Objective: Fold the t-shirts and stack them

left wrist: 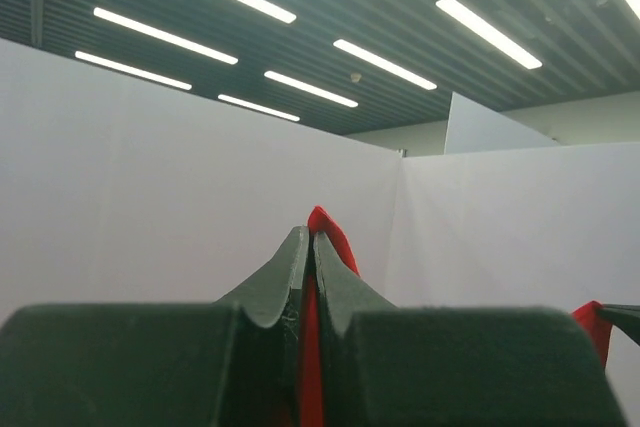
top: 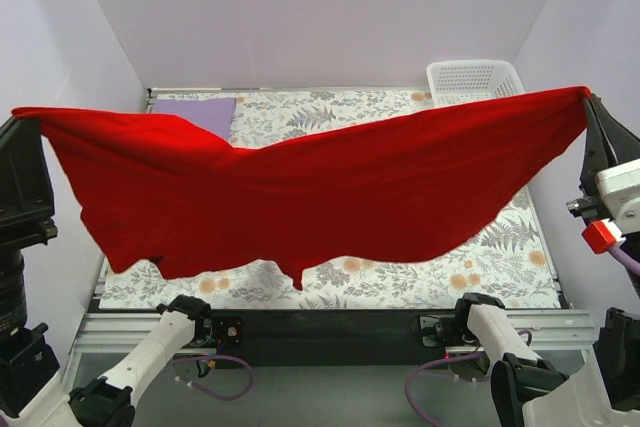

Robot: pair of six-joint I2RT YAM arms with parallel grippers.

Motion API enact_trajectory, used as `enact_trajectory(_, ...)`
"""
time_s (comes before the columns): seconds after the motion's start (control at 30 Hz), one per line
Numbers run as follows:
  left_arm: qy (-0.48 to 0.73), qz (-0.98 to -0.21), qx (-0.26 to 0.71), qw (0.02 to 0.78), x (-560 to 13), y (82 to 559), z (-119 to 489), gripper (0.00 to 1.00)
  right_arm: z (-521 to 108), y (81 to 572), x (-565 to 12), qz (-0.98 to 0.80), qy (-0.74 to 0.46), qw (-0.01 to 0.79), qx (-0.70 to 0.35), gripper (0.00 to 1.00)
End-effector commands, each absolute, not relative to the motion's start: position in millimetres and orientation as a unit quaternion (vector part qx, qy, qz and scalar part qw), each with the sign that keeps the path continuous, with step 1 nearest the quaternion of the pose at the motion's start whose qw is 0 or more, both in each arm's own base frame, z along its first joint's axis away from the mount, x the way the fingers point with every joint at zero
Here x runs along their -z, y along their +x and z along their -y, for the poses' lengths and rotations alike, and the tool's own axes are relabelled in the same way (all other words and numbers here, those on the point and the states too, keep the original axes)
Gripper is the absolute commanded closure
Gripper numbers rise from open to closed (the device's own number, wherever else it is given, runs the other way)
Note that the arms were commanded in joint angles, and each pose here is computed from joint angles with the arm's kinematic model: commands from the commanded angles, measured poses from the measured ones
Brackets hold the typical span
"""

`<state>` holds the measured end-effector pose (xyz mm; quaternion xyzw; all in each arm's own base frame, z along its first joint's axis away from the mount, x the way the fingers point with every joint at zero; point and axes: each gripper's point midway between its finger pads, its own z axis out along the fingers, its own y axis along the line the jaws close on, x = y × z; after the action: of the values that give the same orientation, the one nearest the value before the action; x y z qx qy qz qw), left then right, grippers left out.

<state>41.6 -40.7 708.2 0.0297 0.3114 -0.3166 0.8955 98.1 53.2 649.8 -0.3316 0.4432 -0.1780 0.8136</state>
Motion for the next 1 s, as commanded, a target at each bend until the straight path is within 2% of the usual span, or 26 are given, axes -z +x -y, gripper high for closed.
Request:
enact_trajectory(0.0, 0.025, -0.324, 0.316, 0.891, -710, 71, 49, 1.00, -44, 122, -658, -0.452, -0.309, 0.817, 0.179, 0.99)
enact_trajectory(0.13, 0.007, -0.367, 0.300, 0.880, -683, 117, 57, 1.00, -54, 152, -623, -0.480, -0.354, 0.791, 0.139, 0.99)
enact_trajectory(0.2, -0.011, -0.391, 0.285, 0.875, -664, 141, 56, 1.00, -55, 182, -586, -0.517, -0.369, 0.765, 0.110, 0.99)
enact_trajectory(0.23, -0.014, -0.426, 0.276, 0.862, -635, 171, 64, 1.00, -58, 187, -574, -0.521, -0.383, 0.757, 0.101, 0.99)
enact_trajectory(0.27, -0.018, -0.437, 0.272, 0.857, -621, 183, 66, 1.00, -56, 210, -537, -0.557, -0.385, 0.732, 0.075, 0.99)
enact_trajectory(0.33, -0.027, -0.485, 0.258, 0.835, -570, 224, 76, 1.00, -58, 224, -514, -0.564, -0.391, 0.725, 0.058, 0.99)
enact_trajectory(0.37, -0.032, -0.506, 0.250, 0.825, -548, 240, 79, 1.00, -56, 246, -468, -0.601, -0.386, 0.699, 0.027, 0.99)
enact_trajectory(0.43, -0.051, -0.529, 0.227, 0.816, -515, 268, 78, 1.00, -58, 263, -440, -0.603, -0.388, 0.697, 0.008, 0.99)
enact_trajectory(0.47, -0.056, -0.567, 0.212, 0.794, -469, 290, 82, 1.00, -59, 271, -423, -0.614, -0.382, 0.691, -0.009, 0.99)
enact_trajectory(0.6, -0.077, -0.631, 0.152, 0.757, -377, 347, 80, 1.00, -63, 313, -322, -0.657, -0.373, 0.652, -0.065, 0.99)
enact_trajectory(0.73, -0.086, -0.700, 0.127, 0.698, -291, 412, 79, 1.00, -73, 352, -259, -0.682, -0.373, 0.623, -0.086, 0.99)
enact_trajectory(0.83, -0.105, -0.728, 0.122, 0.666, -251, 449, 71, 1.00, -80, 377, -224, -0.707, -0.375, 0.591, -0.096, 0.99)
enact_trajectory(0.97, -0.109, -0.748, 0.131, 0.641, -228, 479, 69, 1.00, -94, 400, -202, -0.724, -0.384, 0.564, -0.103, 0.99)
